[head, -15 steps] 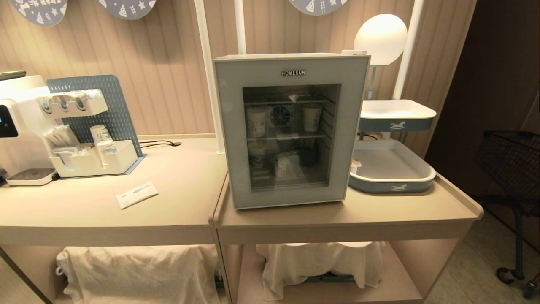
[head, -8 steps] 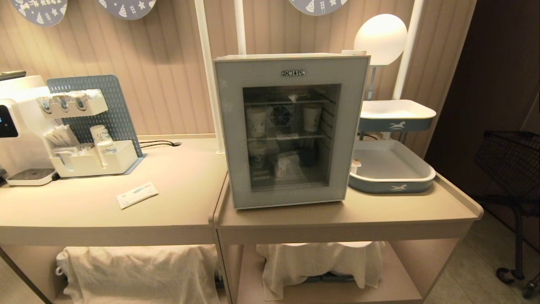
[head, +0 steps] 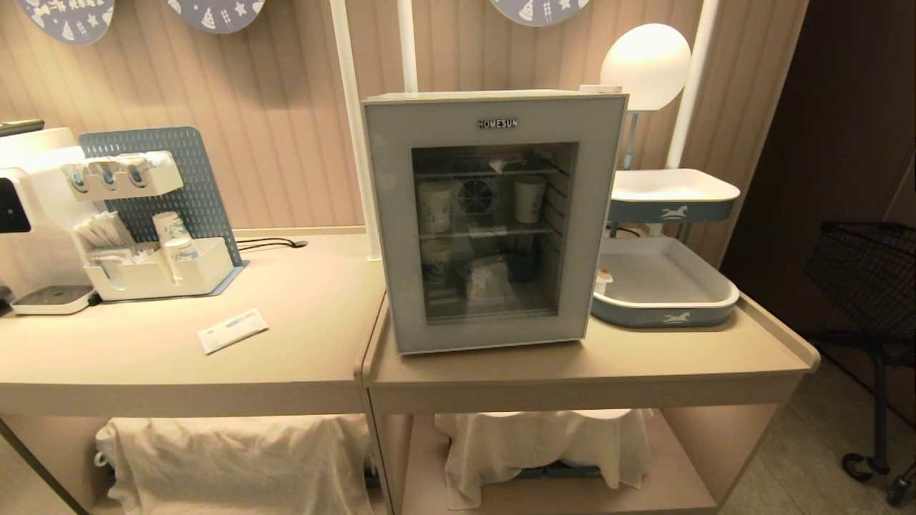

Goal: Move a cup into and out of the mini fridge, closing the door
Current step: Put the yoghurt in the freezer

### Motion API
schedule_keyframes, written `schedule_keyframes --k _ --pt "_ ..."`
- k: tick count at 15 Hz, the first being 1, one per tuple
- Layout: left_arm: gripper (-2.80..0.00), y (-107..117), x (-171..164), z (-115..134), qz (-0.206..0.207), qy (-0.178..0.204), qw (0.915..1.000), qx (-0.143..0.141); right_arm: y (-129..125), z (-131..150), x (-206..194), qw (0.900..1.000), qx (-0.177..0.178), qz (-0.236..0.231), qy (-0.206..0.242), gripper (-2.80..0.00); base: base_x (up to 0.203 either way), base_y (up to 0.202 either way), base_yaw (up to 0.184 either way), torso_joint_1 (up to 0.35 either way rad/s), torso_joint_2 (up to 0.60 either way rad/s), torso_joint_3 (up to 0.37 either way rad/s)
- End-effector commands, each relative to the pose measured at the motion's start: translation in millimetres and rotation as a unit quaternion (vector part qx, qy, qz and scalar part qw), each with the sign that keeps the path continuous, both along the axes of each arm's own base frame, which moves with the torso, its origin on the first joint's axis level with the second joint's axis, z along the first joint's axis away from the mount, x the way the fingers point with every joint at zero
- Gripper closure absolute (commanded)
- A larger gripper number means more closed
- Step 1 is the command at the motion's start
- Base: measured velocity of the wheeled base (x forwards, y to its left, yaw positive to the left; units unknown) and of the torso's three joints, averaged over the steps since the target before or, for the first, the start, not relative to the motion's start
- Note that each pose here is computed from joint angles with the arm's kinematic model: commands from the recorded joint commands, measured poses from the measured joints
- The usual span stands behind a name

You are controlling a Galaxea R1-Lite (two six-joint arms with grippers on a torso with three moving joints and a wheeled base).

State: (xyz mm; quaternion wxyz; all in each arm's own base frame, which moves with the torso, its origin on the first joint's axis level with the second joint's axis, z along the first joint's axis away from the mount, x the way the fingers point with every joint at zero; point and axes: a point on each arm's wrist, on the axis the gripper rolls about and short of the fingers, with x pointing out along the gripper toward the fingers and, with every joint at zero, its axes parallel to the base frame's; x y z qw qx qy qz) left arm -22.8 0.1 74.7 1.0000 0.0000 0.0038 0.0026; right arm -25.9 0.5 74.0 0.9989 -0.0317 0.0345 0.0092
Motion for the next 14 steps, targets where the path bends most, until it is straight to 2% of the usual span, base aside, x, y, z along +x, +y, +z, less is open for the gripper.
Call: schedule_keyframes --k 1,14 --pt "0.00 0.0 0.0 0.0 0.001 0.000 1.0000 -0.001 0.0 -0.1 0.1 1.000 0.000 0.000 0.001 0.00 0.000 0.000 0.000 0.000 0.00 0.000" --pt "0.00 0.0 0.0 0.0 0.000 0.000 1.0000 -0.001 0.0 -0.1 0.1 1.000 0.002 -0.001 0.001 0.00 0.000 0.000 0.000 0.000 0.00 0.000"
